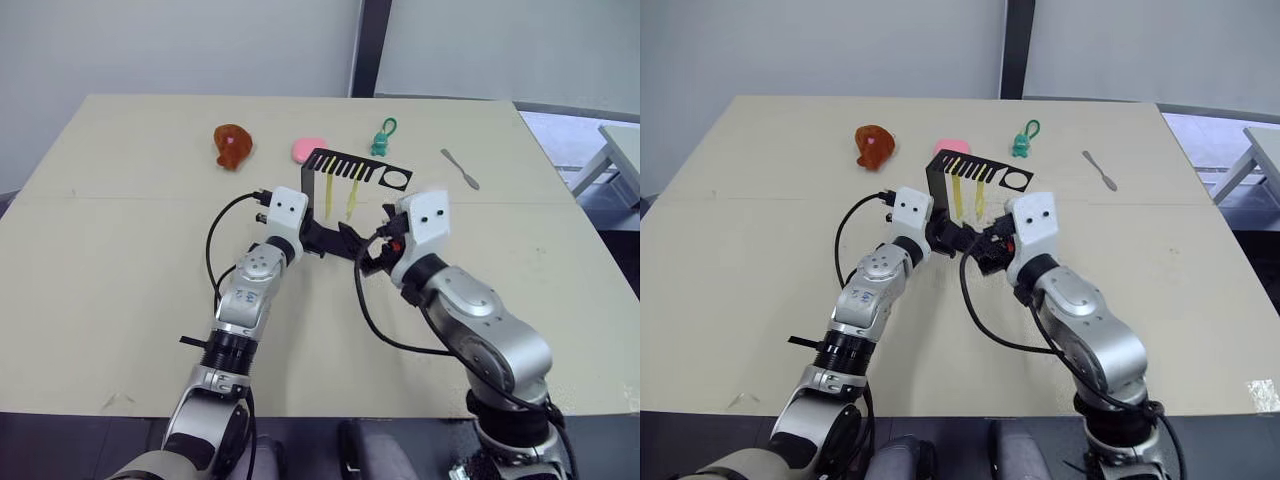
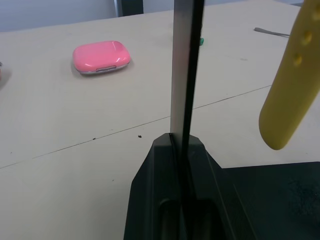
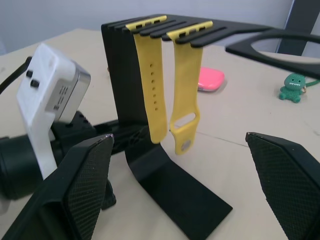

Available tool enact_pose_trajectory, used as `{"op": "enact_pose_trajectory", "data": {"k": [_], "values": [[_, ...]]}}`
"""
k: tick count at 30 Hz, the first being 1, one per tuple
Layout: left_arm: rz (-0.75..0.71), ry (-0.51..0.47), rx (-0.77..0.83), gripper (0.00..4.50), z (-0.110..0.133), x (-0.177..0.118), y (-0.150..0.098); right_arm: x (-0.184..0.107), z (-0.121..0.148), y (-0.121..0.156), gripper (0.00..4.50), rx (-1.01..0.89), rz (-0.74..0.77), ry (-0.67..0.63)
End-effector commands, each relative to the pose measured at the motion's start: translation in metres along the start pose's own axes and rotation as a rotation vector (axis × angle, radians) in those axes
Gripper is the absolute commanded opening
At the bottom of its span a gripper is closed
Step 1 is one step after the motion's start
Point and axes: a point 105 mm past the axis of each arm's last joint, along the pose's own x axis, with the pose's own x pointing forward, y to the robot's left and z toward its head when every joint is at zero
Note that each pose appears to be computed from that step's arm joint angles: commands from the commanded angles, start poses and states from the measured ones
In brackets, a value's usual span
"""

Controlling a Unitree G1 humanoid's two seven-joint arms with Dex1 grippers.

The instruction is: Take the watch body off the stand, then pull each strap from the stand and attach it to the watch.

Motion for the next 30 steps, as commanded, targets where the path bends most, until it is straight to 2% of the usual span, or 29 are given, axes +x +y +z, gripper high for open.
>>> {"op": "enact_pose_trajectory", "data": {"k": [1, 6, 8, 10, 16, 24, 30], "values": [[-0.018, -0.055, 0.017, 0.08, 0.012, 0.0, -0.006, 0.01, 0.009, -0.003, 4.5, -0.015, -0.061, -0.043], [-0.015, -0.055, 0.011, 0.08, 0.01, -0.001, -0.006, 0.03, 0.008, -0.005, 4.5, 0.005, -0.109, -0.058], [-0.009, -0.054, 0.01, 0.0, 0.009, -0.001, -0.005, 0.034, 0.011, -0.007, 3.96, 0.003, -0.128, -0.073], [-0.005, -0.055, 0.01, 0.0, 0.01, -0.001, -0.004, 0.035, 0.012, -0.007, 3.21, -0.015, -0.131, -0.085], [0.002, -0.057, 0.012, 0.0, 0.009, -0.002, -0.002, 0.033, 0.017, 0.004, 0.14, -0.086, -0.083, -0.117], [-0.007, -0.06, 0.011, 0.0, 0.009, 0.0, -0.004, 0.026, 0.031, 0.008, 0.06, -0.186, -0.075, -0.175], [-0.011, -0.061, -0.004, 0.0, 0.009, 0.001, -0.005, 0.019, 0.031, 0.008, 0.06, -0.234, -0.083, -0.172]]}}
